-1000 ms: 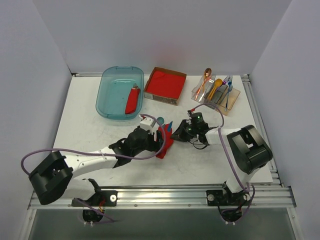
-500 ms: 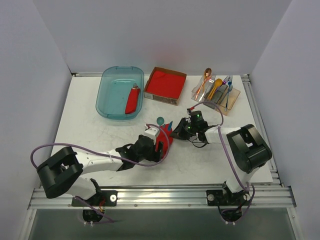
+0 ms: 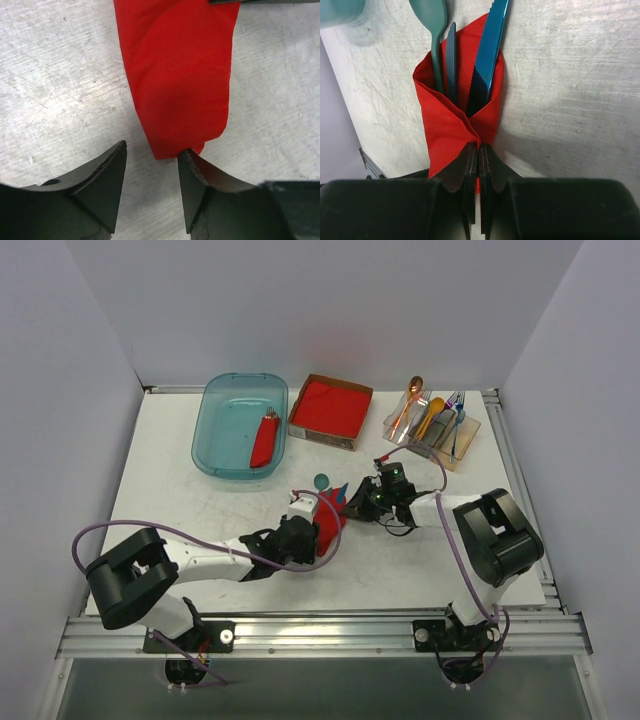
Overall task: Place the utensils on the paper napkin and roll it up
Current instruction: Roll the napkin at the center of the board.
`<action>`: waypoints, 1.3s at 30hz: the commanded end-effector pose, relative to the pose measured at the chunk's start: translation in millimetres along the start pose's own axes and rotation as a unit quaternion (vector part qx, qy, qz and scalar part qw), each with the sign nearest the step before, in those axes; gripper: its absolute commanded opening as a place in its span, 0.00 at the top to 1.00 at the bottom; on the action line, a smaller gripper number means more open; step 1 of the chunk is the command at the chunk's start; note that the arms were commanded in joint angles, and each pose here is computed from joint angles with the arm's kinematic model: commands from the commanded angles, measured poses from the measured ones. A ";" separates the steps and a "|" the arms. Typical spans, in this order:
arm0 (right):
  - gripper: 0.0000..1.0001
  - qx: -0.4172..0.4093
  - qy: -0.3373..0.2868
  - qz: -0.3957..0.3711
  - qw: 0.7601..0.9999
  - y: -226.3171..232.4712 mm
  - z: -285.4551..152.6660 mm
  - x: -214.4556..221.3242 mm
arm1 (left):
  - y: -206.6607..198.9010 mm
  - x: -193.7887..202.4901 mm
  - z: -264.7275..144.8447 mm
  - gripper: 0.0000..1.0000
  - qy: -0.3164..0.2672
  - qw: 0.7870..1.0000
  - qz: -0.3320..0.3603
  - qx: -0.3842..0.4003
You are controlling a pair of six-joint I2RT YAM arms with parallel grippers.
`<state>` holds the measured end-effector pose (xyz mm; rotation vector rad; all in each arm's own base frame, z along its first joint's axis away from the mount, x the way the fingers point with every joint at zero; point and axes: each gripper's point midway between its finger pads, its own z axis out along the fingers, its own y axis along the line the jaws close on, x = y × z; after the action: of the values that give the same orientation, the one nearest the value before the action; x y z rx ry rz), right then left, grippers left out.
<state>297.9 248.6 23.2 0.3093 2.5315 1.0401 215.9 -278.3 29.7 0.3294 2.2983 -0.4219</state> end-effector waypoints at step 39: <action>1.00 -0.009 -0.015 -0.016 1.000 15.6 -6.4 -12.4 | -19.3 -19.6 1.7 0.25 -0.015 1.000 0.004 -0.022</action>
<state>298.4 248.6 23.9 0.3074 2.5389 1.0343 218.5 -297.6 39.2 0.3499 2.2894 -0.3789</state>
